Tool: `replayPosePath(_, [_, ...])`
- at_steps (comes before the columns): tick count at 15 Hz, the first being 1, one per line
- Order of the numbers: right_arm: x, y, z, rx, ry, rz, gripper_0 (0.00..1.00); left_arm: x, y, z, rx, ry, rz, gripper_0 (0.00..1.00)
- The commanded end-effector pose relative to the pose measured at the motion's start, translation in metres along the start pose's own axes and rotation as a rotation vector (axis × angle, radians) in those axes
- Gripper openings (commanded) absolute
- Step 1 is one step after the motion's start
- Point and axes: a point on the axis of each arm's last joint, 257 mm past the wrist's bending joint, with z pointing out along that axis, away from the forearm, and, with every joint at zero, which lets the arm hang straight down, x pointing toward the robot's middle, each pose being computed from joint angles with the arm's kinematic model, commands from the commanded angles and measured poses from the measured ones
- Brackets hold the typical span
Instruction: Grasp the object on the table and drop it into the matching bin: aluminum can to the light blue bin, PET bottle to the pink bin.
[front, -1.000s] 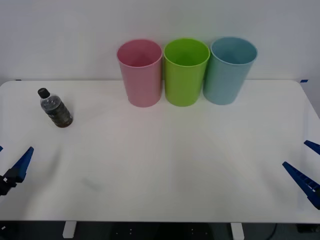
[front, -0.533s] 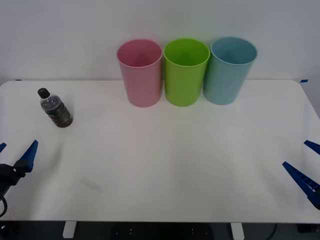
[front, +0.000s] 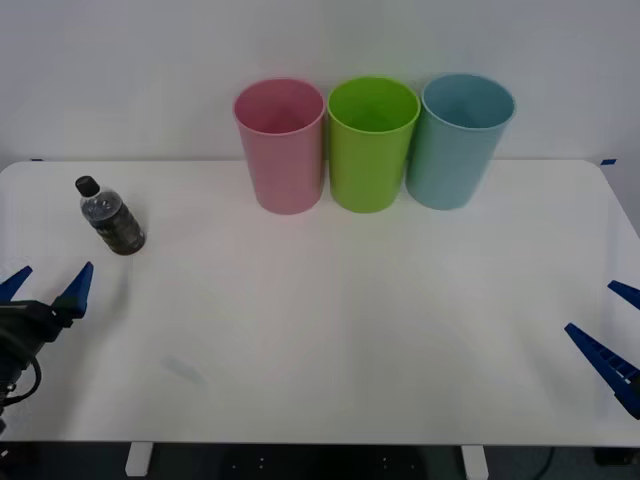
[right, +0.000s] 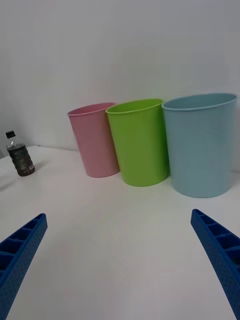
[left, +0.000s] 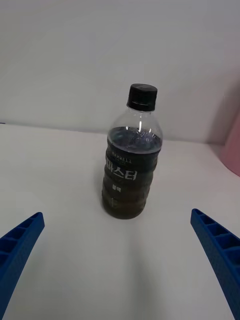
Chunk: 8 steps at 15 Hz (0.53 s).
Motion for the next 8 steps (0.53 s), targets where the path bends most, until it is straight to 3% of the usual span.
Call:
replayPosePath(1, [0.0,0.0,0.0,0.0,0.0,0.0,1.0,0.003,-0.004,0.022,0.005,0.011,0.019,1.0])
replayPosePath(8, [0.0,0.0,0.0,0.0,0.0,0.0,1.0,0.003,-0.008,0.061,-0.011,0.024,0.049,1.0])
